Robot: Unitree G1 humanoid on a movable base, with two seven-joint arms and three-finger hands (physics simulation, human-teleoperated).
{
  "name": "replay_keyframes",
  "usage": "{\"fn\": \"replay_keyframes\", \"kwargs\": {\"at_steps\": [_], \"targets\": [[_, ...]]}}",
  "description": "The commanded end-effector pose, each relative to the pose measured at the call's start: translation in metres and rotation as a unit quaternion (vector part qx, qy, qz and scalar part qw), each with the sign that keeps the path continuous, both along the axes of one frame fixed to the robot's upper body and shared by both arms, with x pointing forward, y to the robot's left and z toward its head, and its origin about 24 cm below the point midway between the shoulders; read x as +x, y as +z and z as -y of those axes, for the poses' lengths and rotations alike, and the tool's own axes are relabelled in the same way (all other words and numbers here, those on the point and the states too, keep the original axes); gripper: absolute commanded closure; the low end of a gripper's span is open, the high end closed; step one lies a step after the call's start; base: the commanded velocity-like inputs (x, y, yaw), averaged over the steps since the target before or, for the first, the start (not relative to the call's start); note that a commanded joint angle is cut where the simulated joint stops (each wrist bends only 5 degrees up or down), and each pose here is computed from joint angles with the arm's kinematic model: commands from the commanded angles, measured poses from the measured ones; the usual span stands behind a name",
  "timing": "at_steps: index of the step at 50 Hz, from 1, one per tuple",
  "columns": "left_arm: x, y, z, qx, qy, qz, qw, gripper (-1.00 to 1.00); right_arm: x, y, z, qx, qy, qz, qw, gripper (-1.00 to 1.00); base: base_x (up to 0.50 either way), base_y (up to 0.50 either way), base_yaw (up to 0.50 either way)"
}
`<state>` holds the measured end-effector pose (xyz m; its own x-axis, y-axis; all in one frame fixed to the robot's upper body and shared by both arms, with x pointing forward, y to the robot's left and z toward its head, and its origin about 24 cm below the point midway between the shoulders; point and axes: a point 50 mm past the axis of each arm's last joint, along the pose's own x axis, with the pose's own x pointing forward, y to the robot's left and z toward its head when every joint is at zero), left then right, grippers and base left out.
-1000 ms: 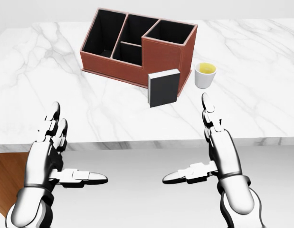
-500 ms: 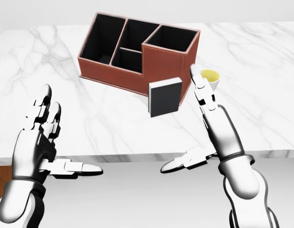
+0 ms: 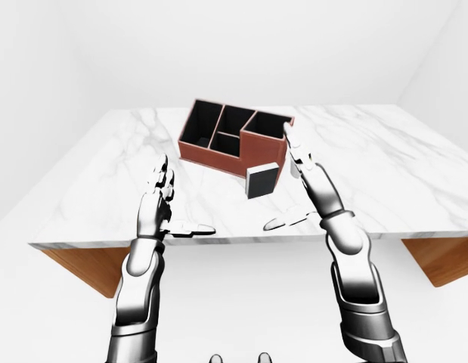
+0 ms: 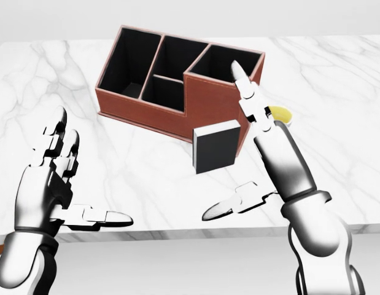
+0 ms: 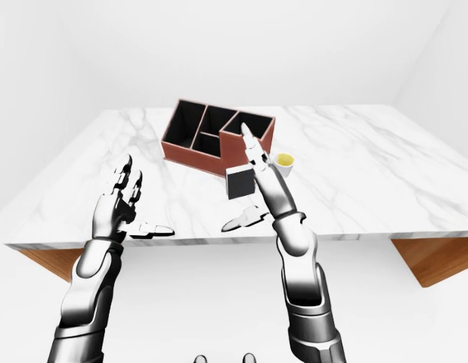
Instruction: Pick up the book and place it in the right compartment of the caddy.
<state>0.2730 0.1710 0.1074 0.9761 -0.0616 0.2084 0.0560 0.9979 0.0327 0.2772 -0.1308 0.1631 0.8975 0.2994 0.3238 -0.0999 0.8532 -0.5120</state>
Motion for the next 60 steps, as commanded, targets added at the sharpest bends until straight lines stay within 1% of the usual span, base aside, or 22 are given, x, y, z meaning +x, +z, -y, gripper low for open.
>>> {"fn": "replay_keyframes", "kwargs": {"at_steps": [1, 19, 26, 42, 60], "targets": [[0.0, 0.001, 0.0, 0.0, -0.001, 0.002, 1.0, -1.0, -0.004, 0.011, -0.002, -0.014, 0.006, 0.022, 1.0, -1.0, 0.25, 0.0, 0.0], [0.0, 0.002, 0.0, -0.001, -0.001, 0.004, 1.0, -1.0, -0.001, 0.017, 0.002, -0.016, -0.005, 0.035, 0.999, -1.0, 0.25, 0.16, 0.0], [0.0, 0.003, -0.002, 0.005, 0.007, 0.005, 1.0, -1.0, 0.002, 0.019, 0.004, -0.01, -0.009, 0.037, 0.999, -1.0, 0.25, 0.13, 0.0], [-0.001, 0.005, -0.001, 0.004, 0.004, 0.011, 1.0, -1.0, 0.004, 0.016, 0.006, -0.003, -0.015, 0.032, 0.999, -1.0, 0.25, 0.01, 0.0], [0.0, 0.007, -0.004, 0.003, 0.007, 0.013, 1.0, -1.0, 0.007, 0.012, 0.006, 0.001, -0.016, 0.022, 1.0, -1.0, 0.23, 0.0, 0.0]]}}
